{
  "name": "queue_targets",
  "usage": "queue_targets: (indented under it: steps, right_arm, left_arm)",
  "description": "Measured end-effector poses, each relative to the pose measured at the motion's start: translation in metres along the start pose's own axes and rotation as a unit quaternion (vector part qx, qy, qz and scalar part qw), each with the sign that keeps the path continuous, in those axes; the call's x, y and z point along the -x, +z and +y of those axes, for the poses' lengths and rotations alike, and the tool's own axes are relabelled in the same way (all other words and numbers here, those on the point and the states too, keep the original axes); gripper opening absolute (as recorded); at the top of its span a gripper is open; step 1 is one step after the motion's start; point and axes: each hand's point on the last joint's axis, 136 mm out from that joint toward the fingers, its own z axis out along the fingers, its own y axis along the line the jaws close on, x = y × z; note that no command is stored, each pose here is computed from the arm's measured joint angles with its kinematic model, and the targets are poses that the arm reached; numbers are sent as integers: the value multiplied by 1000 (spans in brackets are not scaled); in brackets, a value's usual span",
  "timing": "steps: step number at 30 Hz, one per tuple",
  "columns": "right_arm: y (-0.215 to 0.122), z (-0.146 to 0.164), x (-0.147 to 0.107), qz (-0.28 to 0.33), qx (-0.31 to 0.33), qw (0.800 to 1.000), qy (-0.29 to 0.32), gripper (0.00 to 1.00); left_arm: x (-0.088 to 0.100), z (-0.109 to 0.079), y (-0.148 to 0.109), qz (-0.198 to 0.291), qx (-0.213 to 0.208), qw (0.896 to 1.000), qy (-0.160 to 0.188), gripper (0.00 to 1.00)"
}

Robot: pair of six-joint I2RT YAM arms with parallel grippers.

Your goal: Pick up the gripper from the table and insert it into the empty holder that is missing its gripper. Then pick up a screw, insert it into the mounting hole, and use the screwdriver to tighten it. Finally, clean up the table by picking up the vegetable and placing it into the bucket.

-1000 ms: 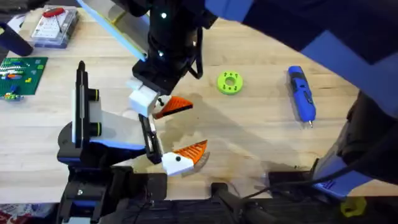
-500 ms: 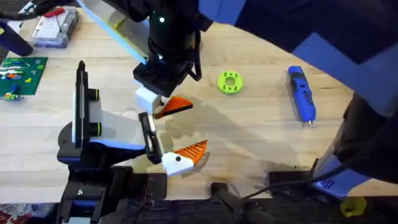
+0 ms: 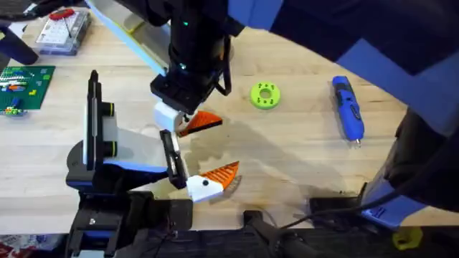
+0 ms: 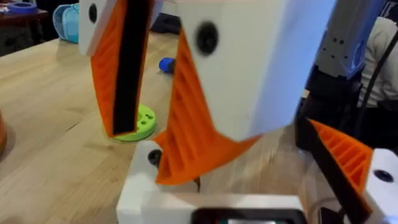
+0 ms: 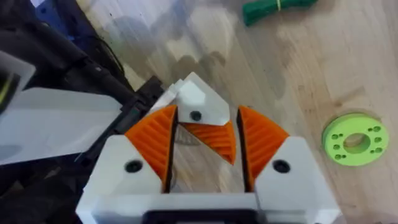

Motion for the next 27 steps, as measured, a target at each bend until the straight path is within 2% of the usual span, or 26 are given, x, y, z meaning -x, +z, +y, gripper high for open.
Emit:
queue_targets:
  steps: [12,18,23,27]
  right_arm:
    - [6,0,0,8,0,1000,0,411]
    - [6,-4,1,5,-9,1000,1,265]
    - [6,0,3,1,-1,1000,-1,231]
    - [7,1,3,1,1,1000,-2,166]
  left_arm:
    - [0,0,0,0,0,1000,-1,991]
    - [0,0,0,0,0,1000,-1,991]
    - [0,0,0,0,0,1000,-1,991]
    - [0,0,0,0,0,1000,-1,991]
